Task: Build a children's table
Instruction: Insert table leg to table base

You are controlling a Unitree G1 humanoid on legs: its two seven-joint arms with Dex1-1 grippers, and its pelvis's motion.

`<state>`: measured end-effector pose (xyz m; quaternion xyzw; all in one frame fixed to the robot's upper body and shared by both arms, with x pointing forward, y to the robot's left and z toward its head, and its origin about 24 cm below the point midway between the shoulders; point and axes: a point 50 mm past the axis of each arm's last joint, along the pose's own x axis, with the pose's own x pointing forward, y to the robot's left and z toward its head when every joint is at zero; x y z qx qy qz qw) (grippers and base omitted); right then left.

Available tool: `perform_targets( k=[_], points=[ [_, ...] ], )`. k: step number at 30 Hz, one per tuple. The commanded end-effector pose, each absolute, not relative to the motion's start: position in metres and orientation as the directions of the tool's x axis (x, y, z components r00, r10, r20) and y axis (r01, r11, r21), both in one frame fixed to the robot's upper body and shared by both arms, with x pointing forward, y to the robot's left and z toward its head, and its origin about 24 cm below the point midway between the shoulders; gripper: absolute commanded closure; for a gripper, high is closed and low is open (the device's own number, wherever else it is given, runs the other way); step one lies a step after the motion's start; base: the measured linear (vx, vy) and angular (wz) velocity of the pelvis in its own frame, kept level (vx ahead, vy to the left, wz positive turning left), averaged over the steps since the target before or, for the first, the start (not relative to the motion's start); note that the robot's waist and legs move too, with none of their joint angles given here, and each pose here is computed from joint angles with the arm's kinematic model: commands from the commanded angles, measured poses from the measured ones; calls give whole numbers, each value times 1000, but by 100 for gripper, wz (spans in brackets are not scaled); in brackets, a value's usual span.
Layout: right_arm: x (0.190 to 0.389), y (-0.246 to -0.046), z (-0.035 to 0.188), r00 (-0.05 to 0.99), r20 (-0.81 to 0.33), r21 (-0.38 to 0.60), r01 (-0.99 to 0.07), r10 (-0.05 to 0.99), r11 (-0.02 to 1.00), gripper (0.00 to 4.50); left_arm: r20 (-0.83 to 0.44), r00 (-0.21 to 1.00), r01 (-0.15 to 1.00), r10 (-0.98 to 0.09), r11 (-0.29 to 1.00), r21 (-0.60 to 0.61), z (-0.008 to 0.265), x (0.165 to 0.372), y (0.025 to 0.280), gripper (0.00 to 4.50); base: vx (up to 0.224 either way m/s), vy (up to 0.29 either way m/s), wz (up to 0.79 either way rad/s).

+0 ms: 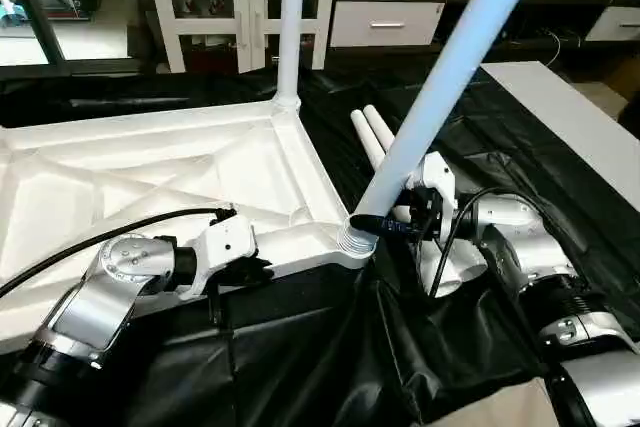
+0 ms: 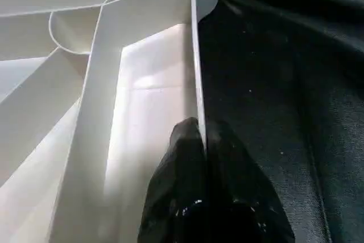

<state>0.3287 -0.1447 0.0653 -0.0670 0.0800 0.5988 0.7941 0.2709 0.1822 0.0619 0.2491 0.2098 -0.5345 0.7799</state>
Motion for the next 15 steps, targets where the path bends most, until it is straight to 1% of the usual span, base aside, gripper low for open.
perform_targets(
  k=[1, 4, 6, 8, 10, 12, 13, 14, 15],
  points=[
    [288, -182, -19, 267, -550, 216, -870, 791, 444, 266, -588, 402, 912, -701, 363, 191, 66, 273, 194, 450, 0, 0, 0],
    [290, -180, -22, 293, -568, 212, -851, 769, 480, 266, -593, 403, 911, -697, 365, 190, 65, 272, 192, 450, 0, 0, 0],
    [293, -175, -29, 349, -618, 202, -796, 704, 571, 266, -609, 408, 905, -680, 390, 171, 62, 270, 186, 450, 0, 0, 0],
    [297, -170, -34, 392, -654, 184, -748, 648, 638, 266, -610, 422, 891, -671, 431, 143, 59, 270, 178, 450, 0, 0, 0],
    [303, -163, -39, 469, -695, 142, -654, 545, 743, 266, -618, 445, 870, -648, 476, 127, 56, 271, 170, 450, 0, 0, 0],
    [308, -156, -41, 522, -719, 101, -574, 458, 813, 266, -623, 487, 838, -613, 529, 134, 54, 274, 160, 450, 0, 0, 0],
    [311, -147, -41, 553, -717, 88, -532, 424, 842, 266, -603, 541, 796, -587, 589, 141, 53, 279, 145, 450, 0, 0, 0],
    [314, -137, -41, 570, -715, 87, -503, 405, 860, 266, -589, 568, 770, -575, 625, 132, 53, 281, 132, 450, 0, 0, 0],
    [314, -135, -41, 572, -715, 87, -498, 402, 863, 266, -586, 572, 766, -574, 630, 130, 53, 282, 130, 450, 0, 0, 0]
  ],
)
